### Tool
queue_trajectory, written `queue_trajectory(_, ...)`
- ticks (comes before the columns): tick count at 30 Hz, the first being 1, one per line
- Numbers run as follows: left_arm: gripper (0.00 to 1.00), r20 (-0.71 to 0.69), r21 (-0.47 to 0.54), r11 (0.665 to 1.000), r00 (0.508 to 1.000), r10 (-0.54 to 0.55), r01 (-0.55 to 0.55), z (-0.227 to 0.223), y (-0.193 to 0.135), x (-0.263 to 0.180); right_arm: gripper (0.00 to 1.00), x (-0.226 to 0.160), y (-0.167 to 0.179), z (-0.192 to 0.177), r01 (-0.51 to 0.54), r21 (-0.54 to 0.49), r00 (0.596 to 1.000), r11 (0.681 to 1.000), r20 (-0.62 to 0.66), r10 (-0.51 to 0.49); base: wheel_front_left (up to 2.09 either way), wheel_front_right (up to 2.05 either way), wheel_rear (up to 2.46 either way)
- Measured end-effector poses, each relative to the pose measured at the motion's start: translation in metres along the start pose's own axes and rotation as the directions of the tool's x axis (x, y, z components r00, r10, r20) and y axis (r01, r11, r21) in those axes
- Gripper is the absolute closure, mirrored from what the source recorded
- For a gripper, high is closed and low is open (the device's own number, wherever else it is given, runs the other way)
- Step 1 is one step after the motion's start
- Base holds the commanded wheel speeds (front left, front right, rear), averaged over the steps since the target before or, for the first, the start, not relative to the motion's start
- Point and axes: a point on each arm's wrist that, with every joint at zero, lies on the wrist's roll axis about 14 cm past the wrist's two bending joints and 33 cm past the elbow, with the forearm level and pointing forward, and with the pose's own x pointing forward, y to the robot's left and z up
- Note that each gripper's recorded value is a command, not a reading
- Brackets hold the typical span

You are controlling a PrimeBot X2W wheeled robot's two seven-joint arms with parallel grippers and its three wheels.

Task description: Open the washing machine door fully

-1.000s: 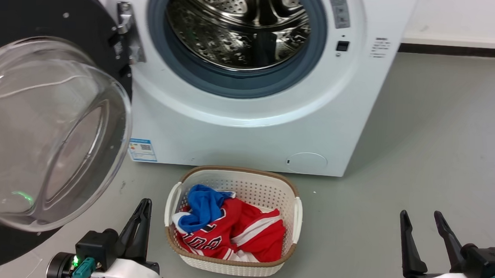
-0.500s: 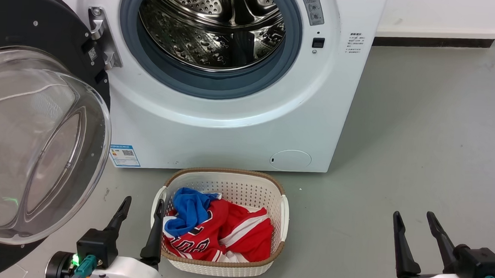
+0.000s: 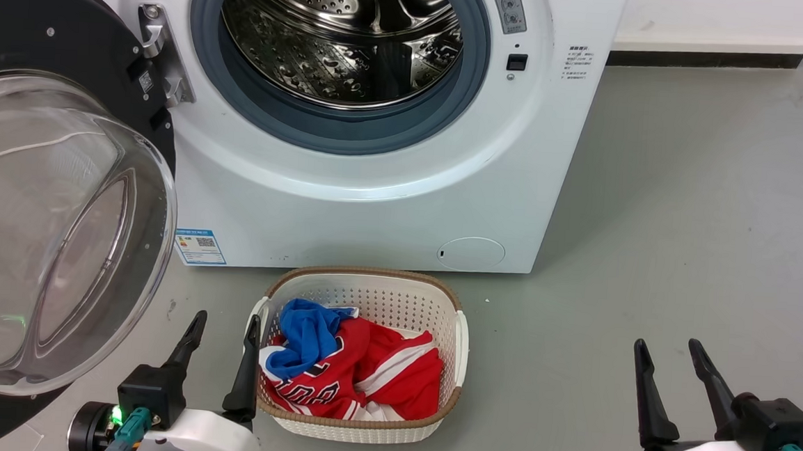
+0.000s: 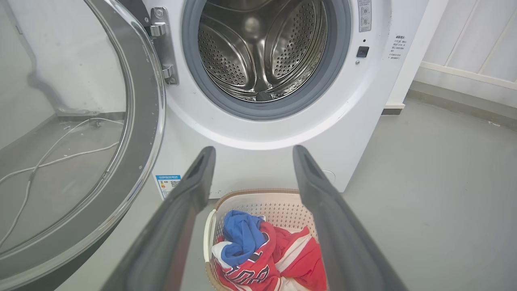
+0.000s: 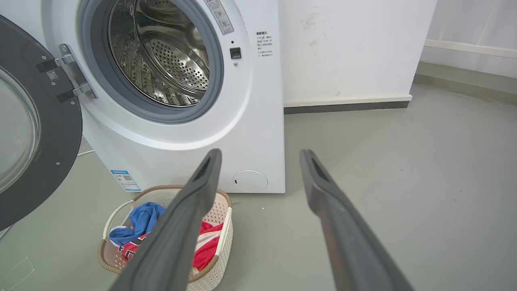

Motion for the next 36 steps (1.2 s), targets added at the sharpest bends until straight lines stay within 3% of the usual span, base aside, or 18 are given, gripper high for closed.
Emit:
queue_trajectory(11,0.00,0.002,-0.003,1.000,1.000,-0.004,0.004,0.000,-0.002,0.002,0.00,0.000,-0.002,-0.002,0.007,0.004,1.000,1.000,-0.005,-0.007,0.00,0.00,0.00)
queue_trajectory(12,1.00,0.000,-0.005,1.000,1.000,-0.003,0.003,-0.001,-0.002,0.002,1.00,0.000,-0.002,-0.003,0.006,0.005,1.000,1.000,-0.009,-0.006,0.00,0.00,0.00)
queue_trajectory(17,1.00,-0.072,-0.034,0.999,0.997,0.008,-0.011,-0.022,-0.003,-0.008,1.00,-0.009,-0.004,-0.024,0.018,0.028,0.997,0.999,-0.074,-0.016,0.00,0.00,0.00)
queue_trajectory(24,1.00,-0.105,-0.166,0.984,0.993,0.048,-0.065,-0.026,0.005,-0.008,1.00,-0.008,-0.006,-0.024,0.042,0.165,0.997,0.985,-0.072,-0.031,0.00,0.00,0.00)
queue_trajectory(36,1.00,-0.143,-0.364,0.922,0.986,0.085,-0.132,-0.027,0.015,-0.007,1.00,-0.002,-0.010,-0.022,0.071,0.373,0.996,0.925,-0.068,-0.049,0.00,0.00,0.00)
